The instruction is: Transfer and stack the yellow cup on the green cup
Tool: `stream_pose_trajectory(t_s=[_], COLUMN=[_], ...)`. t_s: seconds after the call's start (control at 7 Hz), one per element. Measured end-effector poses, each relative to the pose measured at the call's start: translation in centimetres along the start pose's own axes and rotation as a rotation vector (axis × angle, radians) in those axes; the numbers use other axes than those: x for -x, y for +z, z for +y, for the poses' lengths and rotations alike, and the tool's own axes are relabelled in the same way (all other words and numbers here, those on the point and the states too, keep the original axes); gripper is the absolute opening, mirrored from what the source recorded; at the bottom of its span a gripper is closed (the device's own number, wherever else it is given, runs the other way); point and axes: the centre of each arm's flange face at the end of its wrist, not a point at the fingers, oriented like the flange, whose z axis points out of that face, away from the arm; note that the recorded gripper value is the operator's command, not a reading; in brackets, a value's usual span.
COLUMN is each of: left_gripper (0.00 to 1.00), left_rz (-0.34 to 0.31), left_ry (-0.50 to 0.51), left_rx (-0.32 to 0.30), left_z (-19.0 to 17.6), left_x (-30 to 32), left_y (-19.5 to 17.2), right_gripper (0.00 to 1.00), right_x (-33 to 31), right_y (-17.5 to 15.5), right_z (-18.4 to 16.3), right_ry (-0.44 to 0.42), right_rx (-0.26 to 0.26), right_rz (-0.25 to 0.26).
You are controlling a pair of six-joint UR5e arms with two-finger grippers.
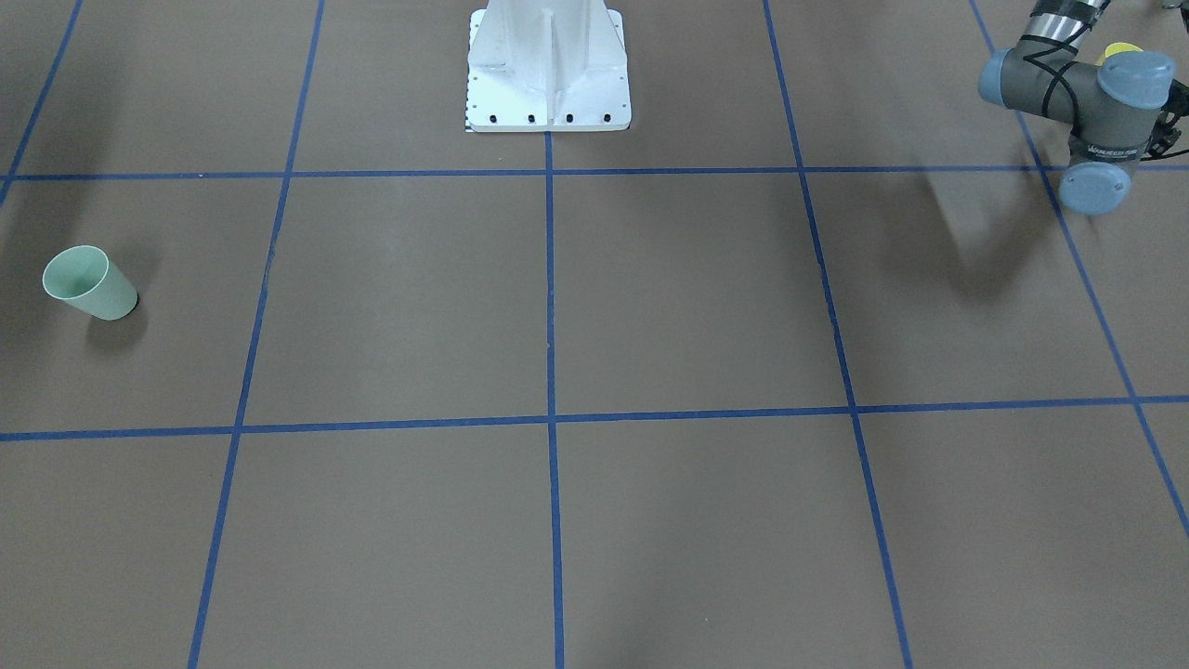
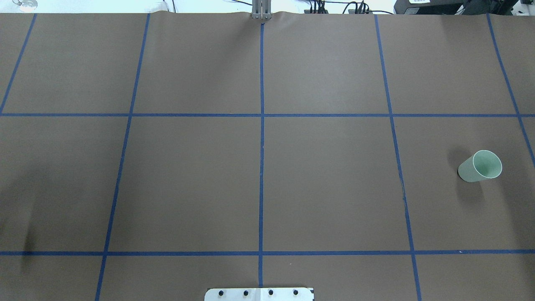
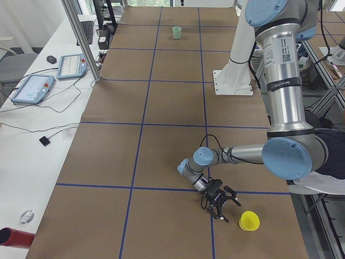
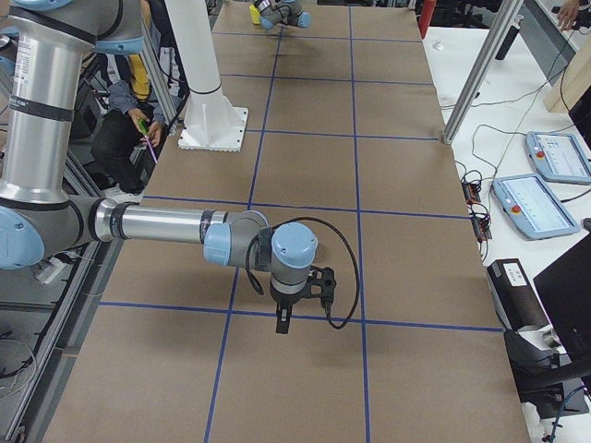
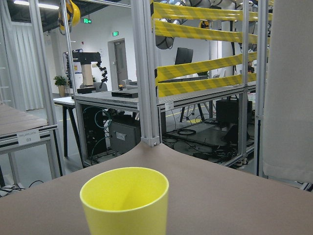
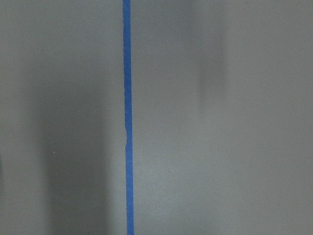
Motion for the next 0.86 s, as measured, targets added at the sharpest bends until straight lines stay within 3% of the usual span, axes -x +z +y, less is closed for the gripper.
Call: stream_pose_trajectory(t_s=[0.86], left_gripper=[1.00], left_rz=[-0.096], left_ry=[-0.008], left_rx=[-0.023], left_z=[0.2], left_x=[-0.1], left_y=[3.4], right_gripper=[1.00], right_x=[0.1], right_y=[-0.1], right_z=[-0.2], right_ry=[-0.006], right_rx=[-0.001], right_rz=[0.000])
